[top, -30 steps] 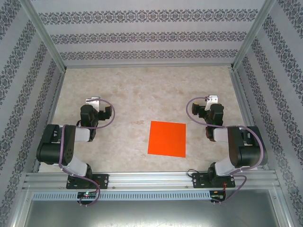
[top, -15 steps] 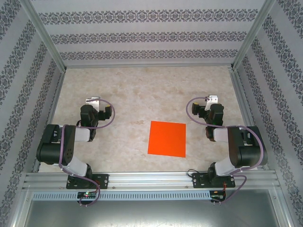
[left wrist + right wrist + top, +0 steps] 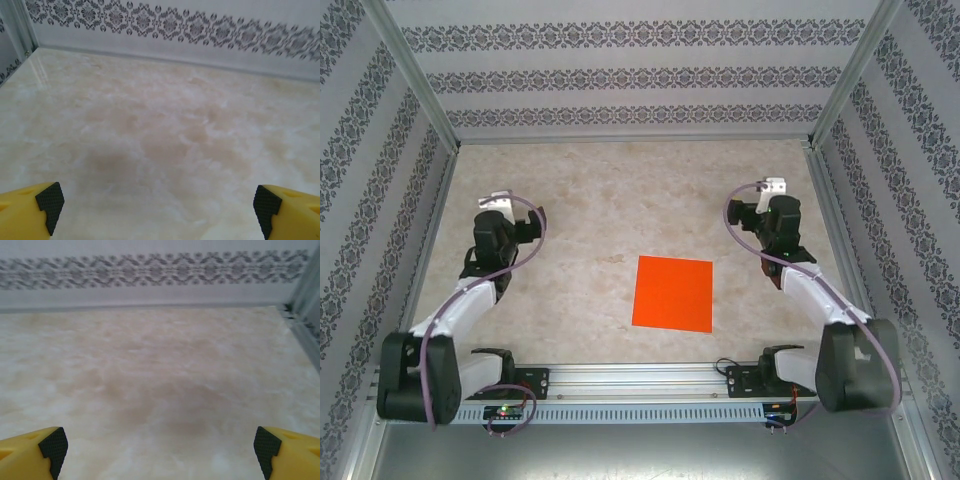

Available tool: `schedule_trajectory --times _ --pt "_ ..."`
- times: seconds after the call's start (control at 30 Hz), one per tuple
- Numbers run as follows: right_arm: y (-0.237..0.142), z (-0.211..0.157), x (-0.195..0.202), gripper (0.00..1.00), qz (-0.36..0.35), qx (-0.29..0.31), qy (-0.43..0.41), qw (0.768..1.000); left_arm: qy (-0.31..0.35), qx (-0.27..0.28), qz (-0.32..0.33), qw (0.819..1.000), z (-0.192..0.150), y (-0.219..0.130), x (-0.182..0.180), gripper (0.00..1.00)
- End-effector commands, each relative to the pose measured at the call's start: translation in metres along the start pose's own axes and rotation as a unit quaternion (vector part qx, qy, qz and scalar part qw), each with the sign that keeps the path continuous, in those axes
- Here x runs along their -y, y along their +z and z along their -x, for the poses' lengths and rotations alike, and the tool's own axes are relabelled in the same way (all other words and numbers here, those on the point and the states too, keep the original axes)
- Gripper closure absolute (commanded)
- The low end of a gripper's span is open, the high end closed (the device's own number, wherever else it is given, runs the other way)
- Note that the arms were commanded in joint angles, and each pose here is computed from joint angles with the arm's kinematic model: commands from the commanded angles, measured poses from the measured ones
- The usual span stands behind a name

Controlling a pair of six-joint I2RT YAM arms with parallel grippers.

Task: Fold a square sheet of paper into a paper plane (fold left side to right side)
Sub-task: Move the square sheet of paper to the center of the table.

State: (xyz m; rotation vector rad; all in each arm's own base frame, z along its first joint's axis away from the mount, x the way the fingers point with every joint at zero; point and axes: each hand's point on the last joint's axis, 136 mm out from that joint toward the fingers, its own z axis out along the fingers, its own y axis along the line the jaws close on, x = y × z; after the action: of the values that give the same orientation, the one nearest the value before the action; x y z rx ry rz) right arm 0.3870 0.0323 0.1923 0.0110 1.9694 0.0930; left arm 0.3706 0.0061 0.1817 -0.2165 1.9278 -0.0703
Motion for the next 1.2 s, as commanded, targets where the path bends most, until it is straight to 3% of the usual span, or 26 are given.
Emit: schedule_trajectory --times 0.0,0.2,0.4,0.7,1.17 --pt "-0.022 -0.045 -0.032 0.02 0.037 -0.143 0.029 0.989 -0.084 -0.113 -0.009 0.99 -0.03 -0.022 0.009 0.0" --pt "-0.05 -0.101 -0.1 0.02 0.093 -0.276 -0.02 0.956 -0.194 -0.199 -0.134 0.951 -0.06 -0.036 0.068 0.0" --pt "-0.067 -0.161 -0.148 0.02 0.121 -0.368 -0.07 0.919 -0.184 -0.253 -0.185 0.932 -0.091 -0.037 0.116 0.0" --pt "-0.078 -0.23 -0.177 0.02 0.119 -0.443 -0.144 0.877 -0.151 -0.259 -0.177 0.938 -0.091 -0.031 0.129 0.0" --pt "-0.039 -0.246 -0.21 0.06 0.131 -0.435 -0.15 0.878 -0.138 -0.24 -0.138 0.951 -0.079 -0.043 0.113 0.0"
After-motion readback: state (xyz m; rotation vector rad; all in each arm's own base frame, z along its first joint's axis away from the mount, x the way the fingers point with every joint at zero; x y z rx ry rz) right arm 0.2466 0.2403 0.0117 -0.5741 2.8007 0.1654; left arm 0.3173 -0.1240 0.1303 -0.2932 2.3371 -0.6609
